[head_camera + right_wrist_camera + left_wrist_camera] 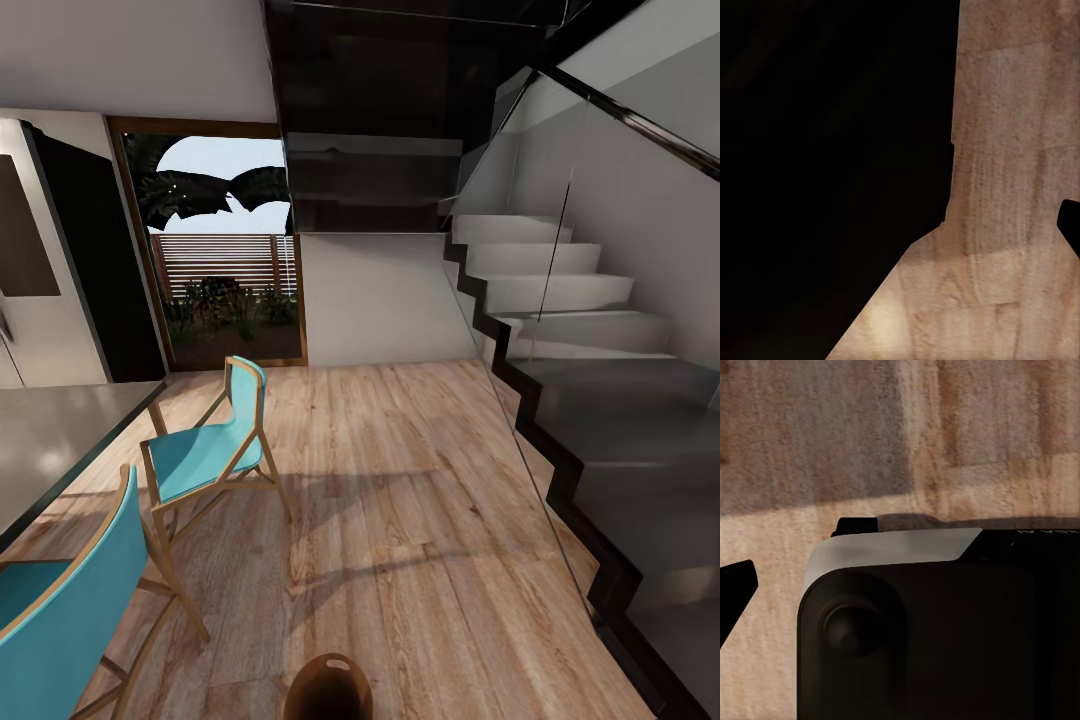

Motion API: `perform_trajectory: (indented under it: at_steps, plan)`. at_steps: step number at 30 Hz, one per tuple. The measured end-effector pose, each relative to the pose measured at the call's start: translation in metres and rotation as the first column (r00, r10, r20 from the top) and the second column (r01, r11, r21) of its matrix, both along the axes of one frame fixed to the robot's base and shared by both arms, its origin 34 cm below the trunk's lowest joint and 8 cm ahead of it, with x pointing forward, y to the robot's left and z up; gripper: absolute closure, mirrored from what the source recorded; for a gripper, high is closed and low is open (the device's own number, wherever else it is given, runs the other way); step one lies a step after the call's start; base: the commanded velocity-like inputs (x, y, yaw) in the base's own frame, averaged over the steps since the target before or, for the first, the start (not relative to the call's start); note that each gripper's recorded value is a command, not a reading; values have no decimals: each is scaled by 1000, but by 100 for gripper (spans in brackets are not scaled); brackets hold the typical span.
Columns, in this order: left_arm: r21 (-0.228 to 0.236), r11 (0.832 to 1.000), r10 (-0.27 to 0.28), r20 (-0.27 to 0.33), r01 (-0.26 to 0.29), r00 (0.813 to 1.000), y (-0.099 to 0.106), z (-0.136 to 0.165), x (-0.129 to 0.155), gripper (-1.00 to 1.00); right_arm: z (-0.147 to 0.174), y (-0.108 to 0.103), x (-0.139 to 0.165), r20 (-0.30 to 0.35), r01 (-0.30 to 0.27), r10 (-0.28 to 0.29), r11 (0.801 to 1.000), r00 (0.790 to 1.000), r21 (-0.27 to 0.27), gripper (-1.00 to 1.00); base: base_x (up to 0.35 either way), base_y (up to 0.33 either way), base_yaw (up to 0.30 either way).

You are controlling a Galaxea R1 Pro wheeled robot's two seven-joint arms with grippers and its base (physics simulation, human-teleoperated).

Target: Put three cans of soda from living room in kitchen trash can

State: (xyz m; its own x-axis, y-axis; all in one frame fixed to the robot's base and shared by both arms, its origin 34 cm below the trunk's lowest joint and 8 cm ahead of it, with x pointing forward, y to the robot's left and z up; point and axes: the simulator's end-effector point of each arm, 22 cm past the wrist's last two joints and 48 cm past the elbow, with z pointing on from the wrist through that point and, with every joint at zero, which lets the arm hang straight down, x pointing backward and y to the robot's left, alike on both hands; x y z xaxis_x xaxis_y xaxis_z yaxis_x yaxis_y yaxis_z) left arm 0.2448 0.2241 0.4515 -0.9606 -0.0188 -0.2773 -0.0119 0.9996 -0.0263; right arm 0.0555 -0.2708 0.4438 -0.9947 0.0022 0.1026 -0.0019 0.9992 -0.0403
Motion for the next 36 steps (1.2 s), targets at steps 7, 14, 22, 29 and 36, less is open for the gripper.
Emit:
perform_trajectory:
  at_steps: [7, 14, 22, 29, 36]
  plan:
    - [0, 1000, 0, 0, 0, 1000, 0, 0, 0, -100, 0, 0, 0, 0, 0, 0, 1000, 1000, 0, -100, 0, 0, 0]
    - [0, 1000, 0, 0, 0, 1000, 0, 0, 0, -100, 0, 0, 0, 0, 0, 0, 1000, 1000, 0, -100, 0, 0, 0]
    - [0, 1000, 0, 0, 0, 1000, 0, 0, 0, -100, 0, 0, 0, 0, 0, 0, 1000, 1000, 0, -100, 0, 0, 0]
    - [0, 1000, 0, 0, 0, 1000, 0, 0, 0, -100, 0, 0, 0, 0, 0, 0, 1000, 1000, 0, -100, 0, 0, 0]
    - [0, 1000, 0, 0, 0, 1000, 0, 0, 0, -100, 0, 0, 0, 0, 0, 0, 1000, 1000, 0, -100, 0, 0, 0]
